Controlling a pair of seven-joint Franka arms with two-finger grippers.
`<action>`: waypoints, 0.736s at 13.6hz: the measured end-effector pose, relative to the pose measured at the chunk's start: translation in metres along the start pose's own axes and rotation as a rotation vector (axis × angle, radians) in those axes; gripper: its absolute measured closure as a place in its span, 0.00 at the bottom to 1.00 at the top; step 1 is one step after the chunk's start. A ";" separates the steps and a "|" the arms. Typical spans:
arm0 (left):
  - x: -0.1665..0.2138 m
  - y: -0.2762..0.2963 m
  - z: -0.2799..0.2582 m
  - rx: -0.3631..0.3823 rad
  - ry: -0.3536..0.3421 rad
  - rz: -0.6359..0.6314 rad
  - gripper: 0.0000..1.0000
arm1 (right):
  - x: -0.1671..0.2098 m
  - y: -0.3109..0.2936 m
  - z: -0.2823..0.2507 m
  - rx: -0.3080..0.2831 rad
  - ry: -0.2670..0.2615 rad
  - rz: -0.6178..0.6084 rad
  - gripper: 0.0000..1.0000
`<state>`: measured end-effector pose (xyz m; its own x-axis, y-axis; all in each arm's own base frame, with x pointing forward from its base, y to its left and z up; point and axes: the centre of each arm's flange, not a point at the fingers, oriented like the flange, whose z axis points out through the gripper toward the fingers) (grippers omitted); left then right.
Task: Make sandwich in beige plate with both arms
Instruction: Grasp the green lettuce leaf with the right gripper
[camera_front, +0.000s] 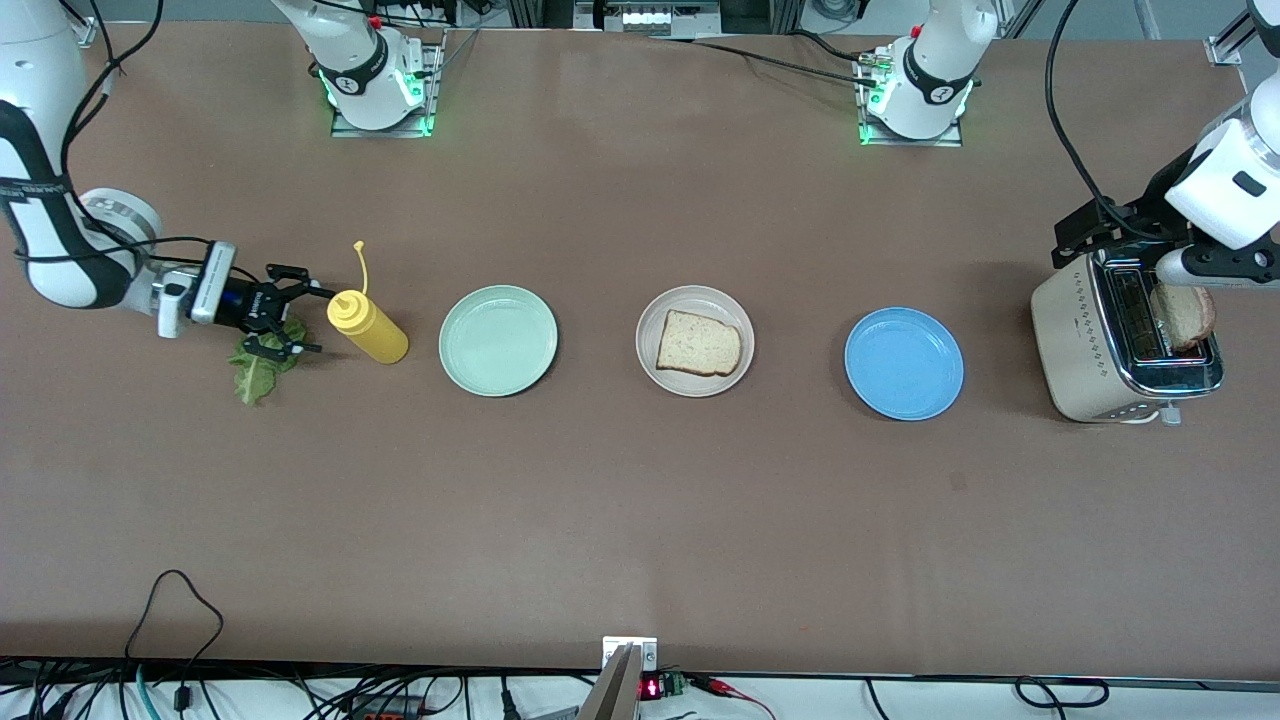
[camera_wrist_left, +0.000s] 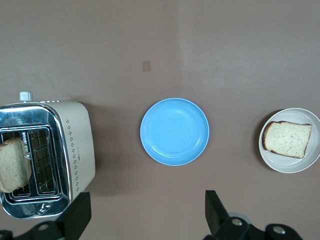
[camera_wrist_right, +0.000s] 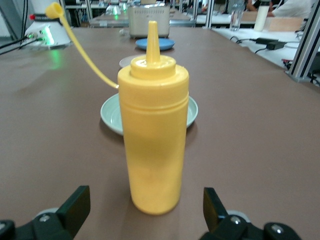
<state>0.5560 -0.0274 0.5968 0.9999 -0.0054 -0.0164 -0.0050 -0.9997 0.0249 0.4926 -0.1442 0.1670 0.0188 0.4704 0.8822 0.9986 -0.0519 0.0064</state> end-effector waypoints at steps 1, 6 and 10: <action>0.000 0.000 0.000 0.000 0.001 0.000 0.00 | 0.002 0.004 -0.017 0.003 -0.033 0.016 0.00; 0.002 -0.004 -0.002 -0.001 0.016 -0.008 0.00 | 0.034 0.033 -0.090 -0.103 -0.236 0.303 0.00; 0.002 -0.011 -0.003 -0.001 0.017 -0.019 0.00 | 0.052 0.059 -0.097 -0.296 -0.403 0.608 0.00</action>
<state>0.5579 -0.0166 0.5991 0.9999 0.0142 -0.0002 0.0142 -0.9996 0.0255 0.5478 -0.2079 0.2591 0.6305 0.5646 0.5326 0.7539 -0.6088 -0.2471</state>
